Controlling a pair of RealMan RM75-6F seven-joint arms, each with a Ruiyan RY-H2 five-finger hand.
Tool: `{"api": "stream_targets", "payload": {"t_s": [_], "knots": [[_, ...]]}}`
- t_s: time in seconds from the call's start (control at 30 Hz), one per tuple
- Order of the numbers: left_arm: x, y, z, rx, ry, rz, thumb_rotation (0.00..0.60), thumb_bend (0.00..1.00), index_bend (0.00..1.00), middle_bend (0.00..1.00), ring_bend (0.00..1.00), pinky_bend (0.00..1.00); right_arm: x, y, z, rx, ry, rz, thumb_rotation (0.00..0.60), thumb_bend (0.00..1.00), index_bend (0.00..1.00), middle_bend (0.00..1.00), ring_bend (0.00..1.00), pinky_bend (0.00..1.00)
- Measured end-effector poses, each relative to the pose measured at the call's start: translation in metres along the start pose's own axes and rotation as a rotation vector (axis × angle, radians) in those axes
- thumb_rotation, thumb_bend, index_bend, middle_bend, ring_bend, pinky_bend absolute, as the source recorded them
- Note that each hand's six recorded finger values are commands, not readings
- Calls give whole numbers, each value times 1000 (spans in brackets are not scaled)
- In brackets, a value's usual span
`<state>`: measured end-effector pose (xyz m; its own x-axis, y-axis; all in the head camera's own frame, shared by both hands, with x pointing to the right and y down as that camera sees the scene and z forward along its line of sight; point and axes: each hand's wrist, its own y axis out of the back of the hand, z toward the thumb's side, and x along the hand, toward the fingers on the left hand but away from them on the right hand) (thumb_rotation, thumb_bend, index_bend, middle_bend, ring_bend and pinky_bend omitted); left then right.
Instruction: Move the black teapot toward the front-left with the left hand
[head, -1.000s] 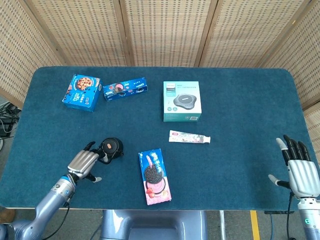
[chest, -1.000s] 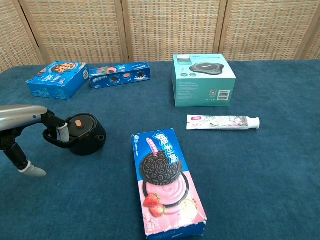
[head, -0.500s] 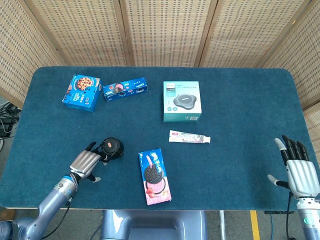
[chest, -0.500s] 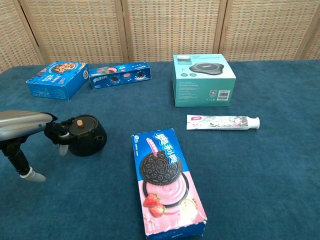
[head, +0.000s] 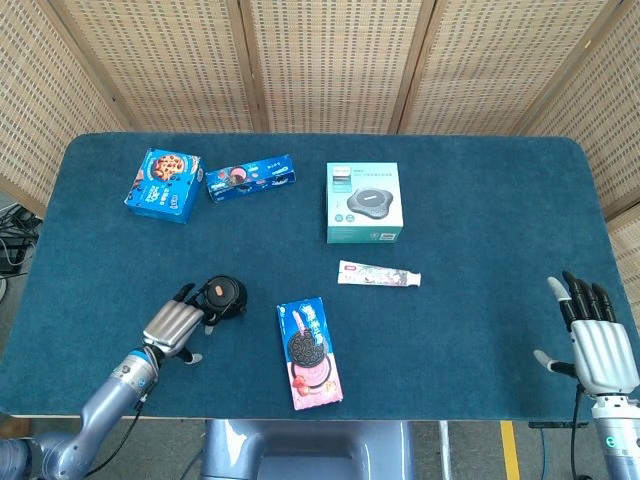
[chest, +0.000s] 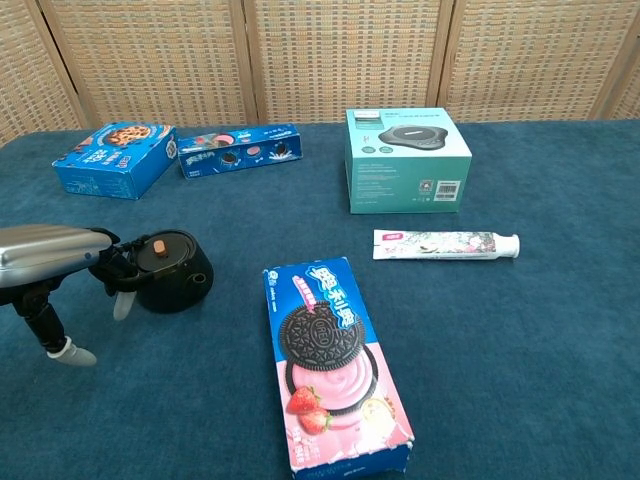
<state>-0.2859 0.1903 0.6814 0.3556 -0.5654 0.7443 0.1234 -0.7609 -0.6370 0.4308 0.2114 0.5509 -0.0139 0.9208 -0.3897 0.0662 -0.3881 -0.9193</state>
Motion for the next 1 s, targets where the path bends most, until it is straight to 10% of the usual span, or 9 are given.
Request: {"api": "stream_targets", "payload": {"t_s": [0.3, 0.53, 0.73, 1.0], "knots": [[2, 7, -2, -7, 11, 36, 600, 0, 994, 827, 534, 0, 0, 0, 0, -2, 0, 0, 600, 0, 0, 0, 0, 0], [2, 15, -2, 27, -22, 83, 589, 0, 1000, 990, 648, 0, 0, 0, 0, -3, 0, 0, 600, 0, 0, 0, 0, 0], [-2, 23, -4, 61, -80, 112, 407, 0, 1000, 1000, 692, 0, 1, 0, 2, -2, 5, 1, 600, 0, 0, 0, 0, 0], [-15, 35, -10, 89, -117, 110, 349, 0, 1000, 1000, 746, 0, 1, 1, 3, -1, 6, -3, 600, 0, 0, 0, 0, 0]]}}
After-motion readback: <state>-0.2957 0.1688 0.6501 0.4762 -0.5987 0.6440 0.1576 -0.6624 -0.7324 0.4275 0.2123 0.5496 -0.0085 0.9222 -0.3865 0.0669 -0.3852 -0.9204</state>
